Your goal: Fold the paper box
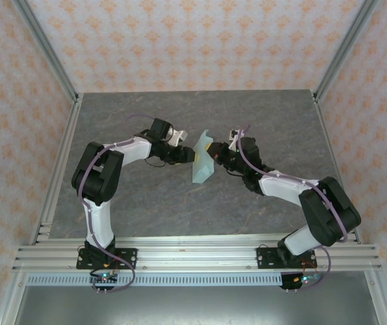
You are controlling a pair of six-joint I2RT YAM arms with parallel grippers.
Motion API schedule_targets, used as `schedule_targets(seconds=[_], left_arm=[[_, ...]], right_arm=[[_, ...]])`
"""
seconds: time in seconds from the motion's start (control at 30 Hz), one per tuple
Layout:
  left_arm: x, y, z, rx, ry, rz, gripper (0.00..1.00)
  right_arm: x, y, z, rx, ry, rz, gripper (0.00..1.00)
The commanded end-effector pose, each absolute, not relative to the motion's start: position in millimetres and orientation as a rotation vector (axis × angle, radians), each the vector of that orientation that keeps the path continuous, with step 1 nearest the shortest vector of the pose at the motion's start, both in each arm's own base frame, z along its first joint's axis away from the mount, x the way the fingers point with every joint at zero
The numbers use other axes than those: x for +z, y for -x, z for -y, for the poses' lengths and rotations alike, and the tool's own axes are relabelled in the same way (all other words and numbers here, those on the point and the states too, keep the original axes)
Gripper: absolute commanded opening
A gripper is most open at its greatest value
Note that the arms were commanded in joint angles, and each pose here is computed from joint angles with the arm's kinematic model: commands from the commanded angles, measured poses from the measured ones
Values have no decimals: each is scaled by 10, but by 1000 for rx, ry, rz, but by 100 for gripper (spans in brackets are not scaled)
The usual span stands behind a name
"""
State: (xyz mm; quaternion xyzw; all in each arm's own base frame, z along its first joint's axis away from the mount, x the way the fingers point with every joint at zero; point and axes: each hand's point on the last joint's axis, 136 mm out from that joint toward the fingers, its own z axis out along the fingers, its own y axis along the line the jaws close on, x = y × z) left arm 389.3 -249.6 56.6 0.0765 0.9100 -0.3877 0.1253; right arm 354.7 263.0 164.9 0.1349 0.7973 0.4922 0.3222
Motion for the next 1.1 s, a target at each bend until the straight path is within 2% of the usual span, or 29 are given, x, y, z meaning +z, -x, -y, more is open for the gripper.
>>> schedule_targets(seconds=[0.0,0.63,0.9,1.07], left_arm=[[552,-3892,2539,-1116,-245,-2669,57],[608,-3995,2420,-954,-230,-2683,56],[890,-4013,2221,-815,-147,-2593,57],[1119,-3877,2084,-711,-92,-2485,60]], right_arm=[[1615,-3544,-2618,1224,-360,-2132,0],[1414,-3466,-2655,1057,-303,-2252,0],[1279,-3467,-2636,1012,-307,-2286,0],[1253,-3467,-2664,1010,-300,-2294,0]])
